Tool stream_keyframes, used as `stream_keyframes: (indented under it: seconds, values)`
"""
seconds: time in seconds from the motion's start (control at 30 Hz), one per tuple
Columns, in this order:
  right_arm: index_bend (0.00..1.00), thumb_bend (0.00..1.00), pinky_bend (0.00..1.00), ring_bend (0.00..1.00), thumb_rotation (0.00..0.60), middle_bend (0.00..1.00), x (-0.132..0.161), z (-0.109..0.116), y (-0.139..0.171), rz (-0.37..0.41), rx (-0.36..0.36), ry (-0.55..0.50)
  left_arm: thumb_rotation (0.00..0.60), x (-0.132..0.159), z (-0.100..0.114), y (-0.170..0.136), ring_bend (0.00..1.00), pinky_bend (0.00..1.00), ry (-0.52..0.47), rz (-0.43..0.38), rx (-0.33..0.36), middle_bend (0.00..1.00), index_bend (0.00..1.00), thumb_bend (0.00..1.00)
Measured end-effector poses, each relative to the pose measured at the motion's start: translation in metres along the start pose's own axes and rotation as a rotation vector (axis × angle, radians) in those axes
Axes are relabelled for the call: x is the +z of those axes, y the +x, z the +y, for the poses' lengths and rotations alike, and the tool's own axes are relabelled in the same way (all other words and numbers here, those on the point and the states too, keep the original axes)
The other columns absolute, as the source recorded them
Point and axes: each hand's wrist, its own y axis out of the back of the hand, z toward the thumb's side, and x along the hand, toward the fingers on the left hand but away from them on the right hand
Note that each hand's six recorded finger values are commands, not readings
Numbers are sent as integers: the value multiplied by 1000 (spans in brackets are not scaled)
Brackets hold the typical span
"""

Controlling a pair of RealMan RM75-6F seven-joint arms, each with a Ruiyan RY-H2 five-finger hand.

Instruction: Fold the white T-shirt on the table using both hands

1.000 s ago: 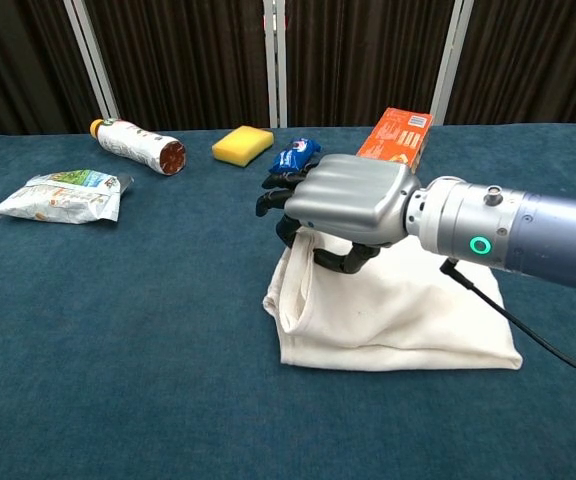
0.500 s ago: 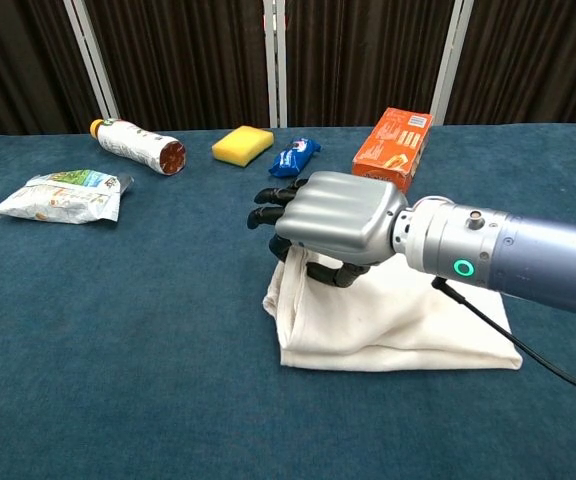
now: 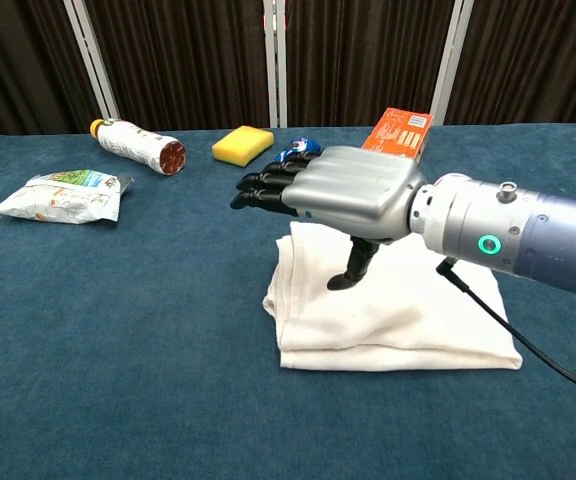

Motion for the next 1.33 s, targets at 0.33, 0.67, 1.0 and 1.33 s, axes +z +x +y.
stream_keyframes:
  seconds: [0.33, 0.67, 1.0, 1.33]
  values:
    - [0, 51, 59, 0, 600, 0, -48, 25, 40, -102, -54, 28, 600, -1, 5, -1, 0, 0, 21, -6, 34, 0, 0, 148]
    - [0, 9, 49, 0, 600, 0, -122, 38, 155, -380, -107, -37, 600, -4, 5, -15, 0, 0, 41, -43, 113, 0, 0, 147]
    - [0, 0, 0, 0, 600, 0, -147, 33, 277, -671, -142, -173, 600, -15, -3, -30, 0, 0, 79, -35, 157, 0, 0, 80]
    - [0, 0, 0, 0, 600, 0, -136, 29, 352, -841, -199, -170, 600, -19, -7, -47, 0, 0, 102, -34, 201, 0, 0, 79]
